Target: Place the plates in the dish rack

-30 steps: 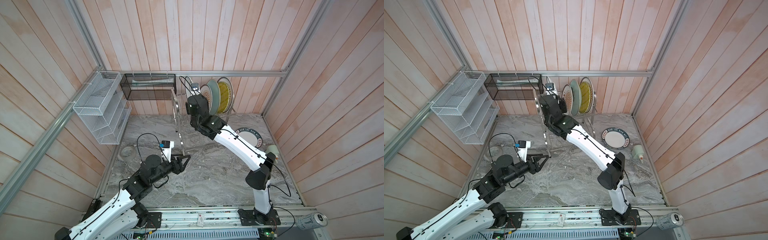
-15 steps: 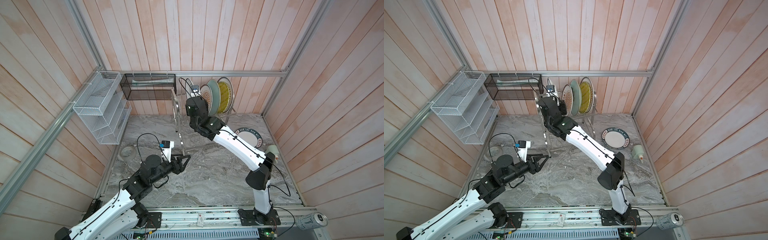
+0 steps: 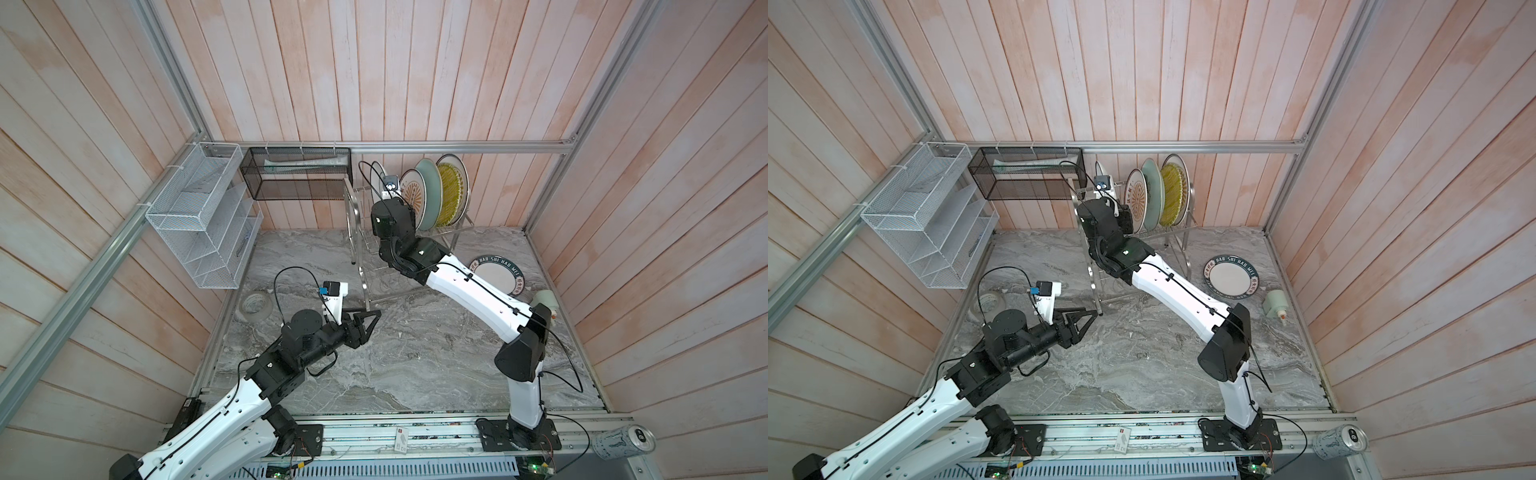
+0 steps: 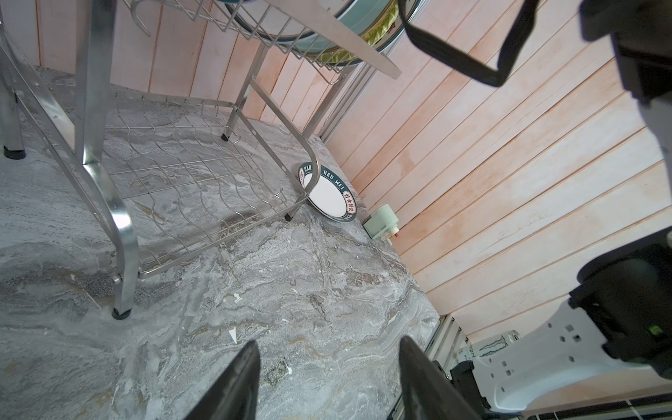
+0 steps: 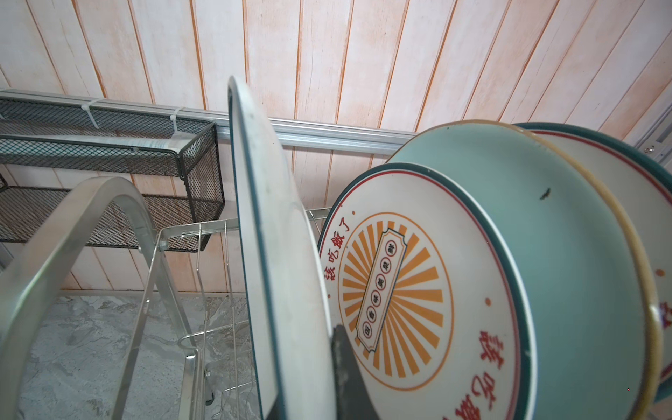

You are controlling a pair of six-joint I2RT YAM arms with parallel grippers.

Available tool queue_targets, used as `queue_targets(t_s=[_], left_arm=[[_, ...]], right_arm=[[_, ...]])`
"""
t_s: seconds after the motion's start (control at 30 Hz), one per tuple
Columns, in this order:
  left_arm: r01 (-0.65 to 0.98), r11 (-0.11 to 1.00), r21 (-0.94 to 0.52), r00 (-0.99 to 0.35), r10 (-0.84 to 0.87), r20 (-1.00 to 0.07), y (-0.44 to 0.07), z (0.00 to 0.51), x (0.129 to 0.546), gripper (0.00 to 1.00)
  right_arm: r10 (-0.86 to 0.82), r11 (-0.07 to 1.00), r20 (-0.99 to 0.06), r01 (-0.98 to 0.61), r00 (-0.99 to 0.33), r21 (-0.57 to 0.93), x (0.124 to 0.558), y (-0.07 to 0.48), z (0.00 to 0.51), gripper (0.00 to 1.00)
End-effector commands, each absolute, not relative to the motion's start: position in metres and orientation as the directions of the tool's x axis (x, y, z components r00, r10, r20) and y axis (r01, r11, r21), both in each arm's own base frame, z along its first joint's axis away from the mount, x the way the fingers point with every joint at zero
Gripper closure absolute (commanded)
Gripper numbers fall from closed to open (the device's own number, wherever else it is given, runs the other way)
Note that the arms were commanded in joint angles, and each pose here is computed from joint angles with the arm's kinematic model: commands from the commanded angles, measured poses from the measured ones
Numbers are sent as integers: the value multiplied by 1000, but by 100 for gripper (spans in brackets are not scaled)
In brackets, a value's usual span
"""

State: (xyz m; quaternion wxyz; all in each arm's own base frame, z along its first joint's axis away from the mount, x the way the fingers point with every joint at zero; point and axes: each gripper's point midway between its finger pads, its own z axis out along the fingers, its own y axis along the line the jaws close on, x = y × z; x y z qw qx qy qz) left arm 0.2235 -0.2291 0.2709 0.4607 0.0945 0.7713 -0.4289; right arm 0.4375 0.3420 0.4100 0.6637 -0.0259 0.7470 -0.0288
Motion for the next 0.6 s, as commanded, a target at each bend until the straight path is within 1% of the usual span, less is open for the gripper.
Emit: queue_targets(t_s=[0.0,0.57], left_arm=[[536,620,-573,-563,-244,-790,-229,267,222,38],[543,619,-568,-560,-237,-794,-232,272,224,38]], right_arm=[[-30,999,-997,15,-70,-31,431,324,440,100],[-9,1000,-1000,21,-6,-9,424,311,473,100]])
